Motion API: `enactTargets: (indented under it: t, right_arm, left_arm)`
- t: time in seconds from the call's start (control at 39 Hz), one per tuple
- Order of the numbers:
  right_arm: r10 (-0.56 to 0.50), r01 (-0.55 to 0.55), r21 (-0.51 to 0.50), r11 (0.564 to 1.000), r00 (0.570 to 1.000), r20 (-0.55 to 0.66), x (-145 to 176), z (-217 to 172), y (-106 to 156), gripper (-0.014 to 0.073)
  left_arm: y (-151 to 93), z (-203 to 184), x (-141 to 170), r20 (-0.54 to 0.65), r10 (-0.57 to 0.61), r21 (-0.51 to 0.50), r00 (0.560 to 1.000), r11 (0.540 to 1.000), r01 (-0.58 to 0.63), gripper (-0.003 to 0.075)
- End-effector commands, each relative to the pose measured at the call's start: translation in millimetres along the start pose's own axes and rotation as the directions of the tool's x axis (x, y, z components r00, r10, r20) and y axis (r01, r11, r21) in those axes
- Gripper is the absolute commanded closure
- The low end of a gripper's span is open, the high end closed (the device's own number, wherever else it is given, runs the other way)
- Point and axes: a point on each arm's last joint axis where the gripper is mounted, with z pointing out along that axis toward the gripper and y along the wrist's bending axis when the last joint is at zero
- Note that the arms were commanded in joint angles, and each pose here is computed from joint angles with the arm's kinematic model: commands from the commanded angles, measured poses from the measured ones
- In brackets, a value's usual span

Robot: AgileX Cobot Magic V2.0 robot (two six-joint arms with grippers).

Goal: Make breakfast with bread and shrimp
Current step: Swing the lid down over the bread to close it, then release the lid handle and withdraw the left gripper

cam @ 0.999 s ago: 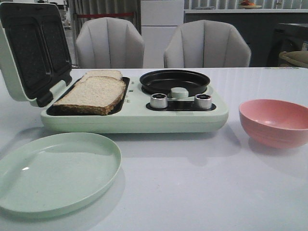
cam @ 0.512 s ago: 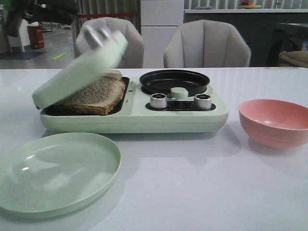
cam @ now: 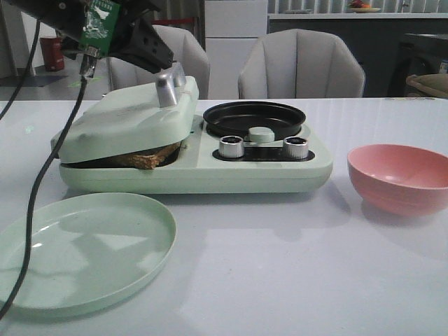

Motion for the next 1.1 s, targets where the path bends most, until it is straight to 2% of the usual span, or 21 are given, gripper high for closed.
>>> enactTargets:
  t: [0.0,0.33,0.56,0.67,0.79,0.97,1.08]
  right_arm:
    - [-0.003,0.003,0.007,1.000,0.995,0.104,-16.1,-1.5,0.1,-0.0009]
    - [-0.003,0.003,0.007,1.000,0.995,0.104,-16.1,-1.5,0.1,-0.0009]
    - [-0.003,0.003,0.007,1.000,0.995,0.104,-16.1,-1.5,0.1,-0.0009]
    - [-0.003,0.003,0.007,1.000,0.995,0.104,-16.1,-1.5,0.1,-0.0009]
    - [-0.003,0.003,0.007,1.000,0.995,0.104,-16.1,-1.5,0.1,-0.0009]
    - [-0.003,0.003,0.007,1.000,0.995,0.104,-16.1,-1.5,0.1,-0.0009]
    - [-0.003,0.003,0.007,1.000,0.995,0.104,-16.1,-1.5,0.1,-0.0009]
  left_arm:
    - [-11.8,-11.9,-15.8,0.053,0.039,0.003,0.998,0.999,-0.039,0.0585]
    - [-3.3,1.4,-5.5,0.003,0.028,0.006,1.000,1.000,-0.028,0.0585]
    - [-21.2,-32.0,-21.1,0.017,0.212,-0.038,0.977,0.977,-0.211,0.0585]
    - [-30.3,-56.7,-29.0,0.007,0.290,-0.107,0.957,0.952,-0.287,0.0585]
    - [-39.2,-94.2,-35.0,-0.056,0.381,-0.237,0.923,0.893,-0.383,0.0585]
    - [-44.9,-143.8,-35.6,-0.145,0.372,-0.429,0.917,0.811,-0.397,0.0585]
    - [-52.7,-163.7,-30.0,-0.133,0.382,-0.459,0.915,0.794,-0.398,0.0586]
